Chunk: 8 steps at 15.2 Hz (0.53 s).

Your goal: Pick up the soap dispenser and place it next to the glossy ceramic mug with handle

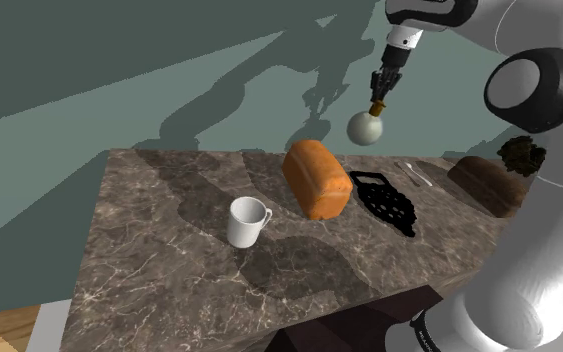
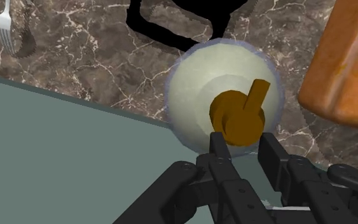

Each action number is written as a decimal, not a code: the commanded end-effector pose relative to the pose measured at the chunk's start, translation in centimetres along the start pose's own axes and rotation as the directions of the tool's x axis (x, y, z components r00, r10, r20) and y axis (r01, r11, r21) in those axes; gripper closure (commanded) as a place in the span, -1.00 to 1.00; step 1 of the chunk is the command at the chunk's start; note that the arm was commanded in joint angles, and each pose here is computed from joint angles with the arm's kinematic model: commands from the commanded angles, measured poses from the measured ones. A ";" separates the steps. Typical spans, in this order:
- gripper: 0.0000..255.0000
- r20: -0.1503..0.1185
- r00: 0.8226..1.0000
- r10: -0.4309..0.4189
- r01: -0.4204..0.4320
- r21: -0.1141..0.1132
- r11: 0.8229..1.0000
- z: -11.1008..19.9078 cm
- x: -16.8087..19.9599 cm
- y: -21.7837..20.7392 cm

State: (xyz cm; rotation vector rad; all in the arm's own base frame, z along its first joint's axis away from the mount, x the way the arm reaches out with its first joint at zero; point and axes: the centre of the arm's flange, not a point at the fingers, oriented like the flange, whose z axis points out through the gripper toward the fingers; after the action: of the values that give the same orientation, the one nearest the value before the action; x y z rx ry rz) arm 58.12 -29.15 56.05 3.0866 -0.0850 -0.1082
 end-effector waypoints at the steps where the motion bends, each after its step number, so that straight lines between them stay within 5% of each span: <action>1: 1.00 -0.001 1.000 0.001 -0.001 -0.001 1.000 0.0 -0.4 -2.8; 8: 1.00 -0.001 1.000 0.001 -0.001 -0.001 1.000 -0.4 -1.6 -11.9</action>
State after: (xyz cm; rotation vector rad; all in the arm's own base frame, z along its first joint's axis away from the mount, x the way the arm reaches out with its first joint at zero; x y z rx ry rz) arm 57.31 -18.51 55.83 3.0866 -0.0832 -0.1070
